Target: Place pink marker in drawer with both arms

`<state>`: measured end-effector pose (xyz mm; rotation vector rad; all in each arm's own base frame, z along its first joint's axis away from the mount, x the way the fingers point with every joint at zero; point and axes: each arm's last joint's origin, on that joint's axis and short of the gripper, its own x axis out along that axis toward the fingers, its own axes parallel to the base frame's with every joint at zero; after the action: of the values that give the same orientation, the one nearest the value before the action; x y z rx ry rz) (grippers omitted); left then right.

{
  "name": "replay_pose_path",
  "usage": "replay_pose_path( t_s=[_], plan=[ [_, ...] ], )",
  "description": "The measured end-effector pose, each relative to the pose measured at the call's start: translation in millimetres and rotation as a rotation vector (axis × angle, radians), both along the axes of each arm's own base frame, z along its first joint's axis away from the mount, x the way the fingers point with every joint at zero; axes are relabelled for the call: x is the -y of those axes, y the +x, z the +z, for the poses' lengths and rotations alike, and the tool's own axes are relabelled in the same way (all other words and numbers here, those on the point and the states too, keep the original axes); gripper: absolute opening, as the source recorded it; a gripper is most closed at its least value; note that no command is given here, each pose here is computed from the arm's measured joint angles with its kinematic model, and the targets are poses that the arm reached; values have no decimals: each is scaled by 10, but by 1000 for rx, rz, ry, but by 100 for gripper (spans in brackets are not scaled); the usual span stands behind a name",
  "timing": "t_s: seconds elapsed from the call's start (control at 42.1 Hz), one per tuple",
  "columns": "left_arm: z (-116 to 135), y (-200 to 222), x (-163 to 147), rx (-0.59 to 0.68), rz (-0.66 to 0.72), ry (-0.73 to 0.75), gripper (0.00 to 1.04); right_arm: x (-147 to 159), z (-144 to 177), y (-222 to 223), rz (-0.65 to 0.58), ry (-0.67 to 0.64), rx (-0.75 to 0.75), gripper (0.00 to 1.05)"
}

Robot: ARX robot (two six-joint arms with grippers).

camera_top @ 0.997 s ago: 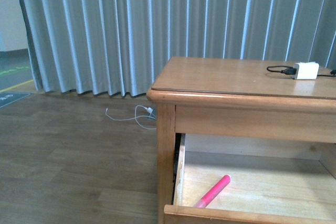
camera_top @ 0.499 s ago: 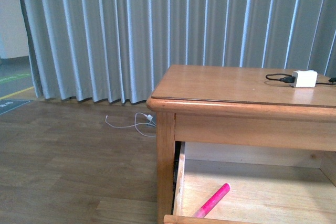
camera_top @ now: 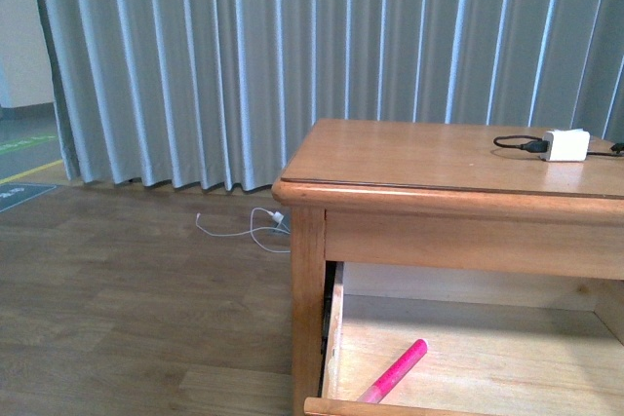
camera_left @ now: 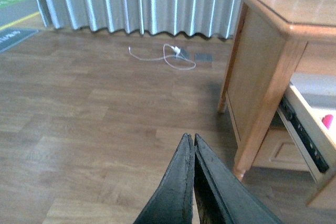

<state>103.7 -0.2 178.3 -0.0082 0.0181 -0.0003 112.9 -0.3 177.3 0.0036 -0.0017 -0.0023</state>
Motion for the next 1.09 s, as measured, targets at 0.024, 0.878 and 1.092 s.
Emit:
replay_pose_path(
  t_s=[0.024,0.878,1.092],
  plan=[
    [-21,-17,1,-8,-2,0,4,0,0,0,0,0,0,96],
    [-71,-72,0,36,-2,2,32,-1,-123,56,47,-37,-111,96],
    [-71,-72,0,36,-2,2,77,-17,-336,260,134,12,-508,96]
  ],
)
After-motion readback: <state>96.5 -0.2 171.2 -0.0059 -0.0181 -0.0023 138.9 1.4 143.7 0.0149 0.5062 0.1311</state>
